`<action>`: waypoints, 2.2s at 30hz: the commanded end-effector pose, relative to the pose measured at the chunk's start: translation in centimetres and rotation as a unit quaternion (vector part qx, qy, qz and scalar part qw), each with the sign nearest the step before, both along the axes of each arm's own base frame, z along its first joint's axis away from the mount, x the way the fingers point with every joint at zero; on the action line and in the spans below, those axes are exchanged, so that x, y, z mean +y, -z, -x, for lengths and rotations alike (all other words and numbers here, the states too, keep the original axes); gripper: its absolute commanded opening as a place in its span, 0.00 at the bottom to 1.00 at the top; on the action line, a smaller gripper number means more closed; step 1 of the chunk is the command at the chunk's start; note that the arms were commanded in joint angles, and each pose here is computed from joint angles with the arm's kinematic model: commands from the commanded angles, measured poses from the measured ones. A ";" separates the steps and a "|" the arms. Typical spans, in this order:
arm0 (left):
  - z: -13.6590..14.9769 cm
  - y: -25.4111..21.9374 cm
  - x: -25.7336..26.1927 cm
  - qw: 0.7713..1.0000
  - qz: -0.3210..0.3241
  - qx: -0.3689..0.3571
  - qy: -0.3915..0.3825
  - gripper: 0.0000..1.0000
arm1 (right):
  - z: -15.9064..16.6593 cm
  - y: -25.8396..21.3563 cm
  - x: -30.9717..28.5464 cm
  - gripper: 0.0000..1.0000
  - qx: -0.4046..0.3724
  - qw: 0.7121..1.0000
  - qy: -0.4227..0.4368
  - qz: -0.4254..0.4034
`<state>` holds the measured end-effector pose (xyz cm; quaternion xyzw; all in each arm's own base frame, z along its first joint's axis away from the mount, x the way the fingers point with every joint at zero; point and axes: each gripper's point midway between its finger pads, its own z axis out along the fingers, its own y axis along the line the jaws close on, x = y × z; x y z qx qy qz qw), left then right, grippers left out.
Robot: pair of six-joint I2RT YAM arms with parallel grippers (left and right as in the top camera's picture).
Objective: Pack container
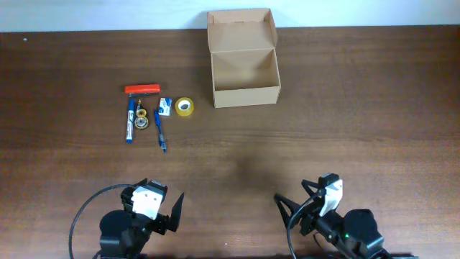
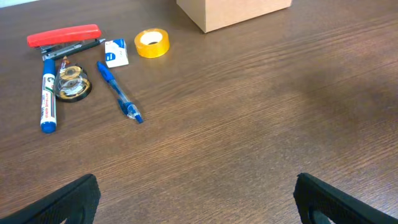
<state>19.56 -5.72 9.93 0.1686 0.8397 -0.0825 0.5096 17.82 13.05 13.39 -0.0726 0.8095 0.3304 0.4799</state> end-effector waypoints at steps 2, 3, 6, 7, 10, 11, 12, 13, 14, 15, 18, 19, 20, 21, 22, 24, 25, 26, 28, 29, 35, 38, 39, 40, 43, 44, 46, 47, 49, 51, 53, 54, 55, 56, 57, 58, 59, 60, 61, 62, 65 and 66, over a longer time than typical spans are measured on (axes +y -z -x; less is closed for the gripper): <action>0.0 0.1 0.0 1.000 0.002 -0.002 -0.003 0.99 | -0.4 0.8 -0.2 0.99 0.024 1.000 0.016 0.000; 0.0 0.1 0.0 1.000 0.002 -0.002 -0.003 0.99 | -0.5 1.2 -0.1 0.99 0.033 0.999 0.016 0.005; 0.0 0.1 0.0 1.000 0.002 -0.002 -0.003 0.99 | -1.3 2.0 0.3 0.99 0.061 0.998 0.015 0.019; 0.0 0.1 0.0 1.000 0.002 -0.002 -0.003 0.99 | -1.6 2.0 0.4 0.99 0.065 0.997 0.016 0.024; 0.0 0.1 0.0 1.000 0.002 -0.002 -0.003 0.99 | -3.2 0.9 0.9 0.99 0.066 0.996 0.015 0.055; 0.0 0.1 0.0 1.000 0.002 -0.002 -0.003 0.99 | -3.9 0.5 0.9 0.99 0.067 0.995 0.017 0.070; 0.0 0.1 0.0 1.000 0.002 -0.002 -0.003 0.99 | -4.6 0.1 1.0 0.99 0.069 0.994 0.018 0.087; 0.0 0.1 0.0 1.000 0.002 -0.002 -0.003 0.99 | -5.4 -0.2 1.3 0.99 0.070 0.992 0.013 0.104; 0.0 0.1 0.0 1.000 0.002 -0.002 -0.003 0.99 | -6.1 -0.6 1.7 0.99 0.071 0.990 0.006 0.120; 0.0 0.1 0.0 1.000 0.002 -0.002 -0.003 0.99 | -7.0 -0.9 2.0 0.99 0.073 0.988 0.002 0.134; 0.0 0.1 0.0 1.000 0.002 -0.002 -0.003 0.99 | -9.9 -2.1 3.3 0.99 0.074 0.982 -0.015 0.171; 0.0 0.1 0.0 1.000 0.002 -0.002 -0.003 0.99 | -10.9 -2.5 3.8 0.99 0.073 0.980 -0.021 0.183; 0.0 0.1 0.0 1.000 0.002 -0.002 -0.003 0.99 | -12.1 -2.9 4.2 0.99 0.075 0.978 -0.024 0.192; 0.0 0.1 0.0 1.000 0.002 -0.002 -0.003 0.99 | -13.3 -3.3 4.3 0.99 0.079 0.976 -0.023 0.200; 0.0 0.1 0.0 1.000 0.002 -0.002 -0.003 0.99 | -14.5 -3.7 4.4 0.99 0.084 0.975 -0.021 0.206; 0.0 0.1 0.0 1.000 0.002 -0.002 -0.003 0.99 | -16.9 -4.6 4.1 0.99 0.092 0.972 -0.013 0.216; 0.0 0.1 0.0 1.000 0.002 -0.002 -0.003 0.99 | -18.1 -5.1 3.8 0.99 0.094 0.971 -0.009 0.220; 0.0 0.1 0.0 1.000 0.002 -0.002 -0.003 0.99 | -19.6 -5.6 3.3 0.99 0.097 0.970 0.000 0.222; 0.0 0.1 0.0 1.000 0.002 -0.002 -0.003 0.99 | -21.8 -6.4 2.8 0.99 0.092 0.970 0.002 0.225; 0.0 0.1 0.0 1.000 0.002 -0.002 -0.003 0.99 | -22.9 -6.7 2.6 0.99 0.088 0.971 0.002 0.224; 0.0 0.1 0.0 1.000 0.002 -0.002 -0.003 0.99 | -28.7 -6.8 1.1 1.00 0.079 0.970 0.015 0.230; 0.0 0.1 0.0 1.000 0.002 -0.002 -0.003 0.99 | -31.0 -5.0 1.6 1.00 0.080 0.968 0.008 0.240; 0.0 0.1 0.0 1.000 0.002 -0.002 -0.003 0.99 | -31.6 -4.2 1.7 1.00 0.083 0.967 0.008 0.240; 0.0 0.1 0.0 1.000 0.002 -0.002 -0.003 0.99 | -32.2 -3.5 1.9 1.00 0.085 0.967 0.008 0.241; 0.0 0.1 0.0 1.000 0.002 -0.002 -0.003 0.99 | -33.5 -1.2 2.0 0.96 0.089 0.966 0.009 0.242; 0.0 0.1 0.0 1.000 0.002 -0.002 -0.003 0.99 | -33.9 -0.3 2.1 0.93 0.091 0.966 0.009 0.243; 0.0 0.1 0.0 1.000 0.002 -0.002 -0.003 0.99 | -34.3 1.2 2.2 0.83 0.098 0.965 0.007 0.245; 0.0 0.1 0.0 1.000 0.002 -0.002 -0.003 0.99 | -34.4 1.9 2.2 0.79 0.102 0.964 0.006 0.245; 0.0 0.1 0.0 1.000 0.002 -0.002 -0.003 0.99 | -34.5 3.0 2.3 0.63 0.110 0.963 0.004 0.248; 0.0 0.1 0.0 1.000 0.002 -0.002 -0.003 0.99 | -34.5 3.5 2.4 0.41 0.115 0.962 0.002 0.248; 0.0 0.1 0.0 1.000 0.002 -0.002 -0.003 0.99 | -34.3 3.6 2.4 0.07 0.118 0.961 0.001 0.249; 0.0 0.1 0.0 1.000 0.002 -0.002 -0.003 0.99 | -34.2 3.5 2.5 0.04 0.120 0.961 -0.002 0.248; 0.0 0.1 0.0 1.000 0.002 -0.002 -0.003 0.99 | -33.9 3.5 2.5 0.04 0.124 0.961 -0.006 0.246; 0.0 0.1 0.0 1.000 0.002 -0.002 -0.003 0.99 | -33.6 3.3 2.6 0.04 0.129 0.961 -0.011 0.244; 0.0 0.1 0.0 1.000 0.002 -0.002 -0.003 0.99 | -33.2 3.2 2.7 0.04 0.136 0.961 -0.015 0.241; 0.0 0.1 0.0 1.000 0.002 -0.002 -0.003 0.99 | -32.7 3.0 2.9 0.04 0.143 0.960 -0.022 0.238; 0.0 0.1 0.0 1.000 0.002 -0.002 -0.003 0.99 | -32.2 2.9 2.9 0.04 0.151 0.959 -0.027 0.237; 0.0 0.1 0.0 1.000 0.002 -0.002 -0.003 0.99 | -31.6 2.6 2.8 0.04 0.164 0.958 -0.026 0.235; 0.0 0.1 0.0 1.000 0.002 -0.002 -0.003 0.99 | -31.1 2.3 2.7 0.04 0.174 0.956 -0.024 0.233; 0.0 0.1 0.0 1.000 0.002 -0.002 -0.003 0.99 | -30.4 2.0 2.7 0.04 0.187 0.955 -0.020 0.229; 0.0 0.1 0.0 1.000 0.002 -0.002 -0.003 0.99 | -28.9 0.4 2.2 0.04 0.220 0.953 0.006 0.208; 0.0 0.1 0.0 1.000 0.002 -0.002 -0.003 0.99 | -28.3 -0.3 2.1 0.04 0.225 0.953 0.010 0.203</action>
